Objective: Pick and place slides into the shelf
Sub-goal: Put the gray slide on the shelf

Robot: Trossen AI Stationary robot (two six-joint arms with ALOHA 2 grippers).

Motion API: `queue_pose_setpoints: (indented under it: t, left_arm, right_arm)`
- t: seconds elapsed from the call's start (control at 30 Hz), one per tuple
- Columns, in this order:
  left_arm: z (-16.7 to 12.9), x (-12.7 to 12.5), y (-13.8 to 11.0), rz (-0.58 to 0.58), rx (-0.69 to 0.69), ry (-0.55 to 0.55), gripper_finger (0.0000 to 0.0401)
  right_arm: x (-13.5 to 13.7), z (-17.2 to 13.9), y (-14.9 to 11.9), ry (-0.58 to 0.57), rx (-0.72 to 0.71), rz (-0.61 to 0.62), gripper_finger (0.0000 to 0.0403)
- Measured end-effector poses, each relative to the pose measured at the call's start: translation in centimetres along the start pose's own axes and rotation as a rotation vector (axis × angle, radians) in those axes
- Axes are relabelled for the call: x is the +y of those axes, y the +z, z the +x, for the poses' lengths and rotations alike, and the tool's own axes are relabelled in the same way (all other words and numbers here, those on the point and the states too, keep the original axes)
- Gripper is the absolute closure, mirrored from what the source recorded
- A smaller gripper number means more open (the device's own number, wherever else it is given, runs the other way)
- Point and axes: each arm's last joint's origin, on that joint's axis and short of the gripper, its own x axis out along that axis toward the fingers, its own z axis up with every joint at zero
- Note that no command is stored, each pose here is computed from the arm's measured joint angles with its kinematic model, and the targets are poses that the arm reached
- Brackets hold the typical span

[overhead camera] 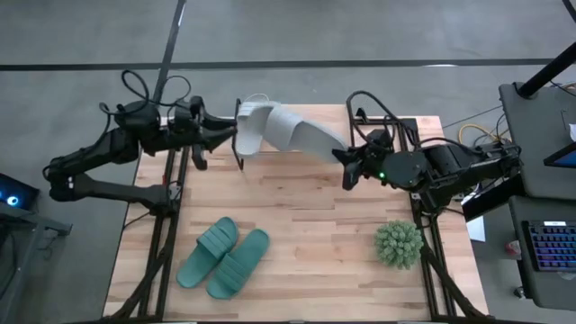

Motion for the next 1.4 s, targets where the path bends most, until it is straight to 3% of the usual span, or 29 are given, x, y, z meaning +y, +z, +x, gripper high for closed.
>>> queue_pose_setpoints:
  t: [0.17, 0.73, 1.13, 1.27, 1.4]
  left_arm:
    - [-0.3, 0.2, 0.0, 0.057, -0.015, 0.079, 0.0307]
    - [1.1, -0.4, -0.9, 0.246, 0.04, 0.081, 0.0307]
    - [3.8, -2.7, -2.9, 0.572, 0.149, 0.157, 0.0307]
    - [4.5, -3.8, -3.7, 0.689, 0.177, 0.128, 0.0307]
    - [5.5, -4.4, -4.4, 0.744, 0.208, 0.211, 0.0307]
  right_arm:
    - [-0.2, 0.2, -0.1, -0.067, -0.065, 0.069, 0.0354]
    - [-1.8, 2.2, -5.1, -0.207, -0.159, 0.28, 0.0354]
    - [-1.6, 3.3, -6.6, -0.166, -0.235, 0.366, 0.0354]
    - [-1.6, 3.4, -6.6, -0.164, -0.237, 0.373, 0.0354]
    - [-1.5, 3.4, -6.5, -0.155, -0.243, 0.385, 0.0354]
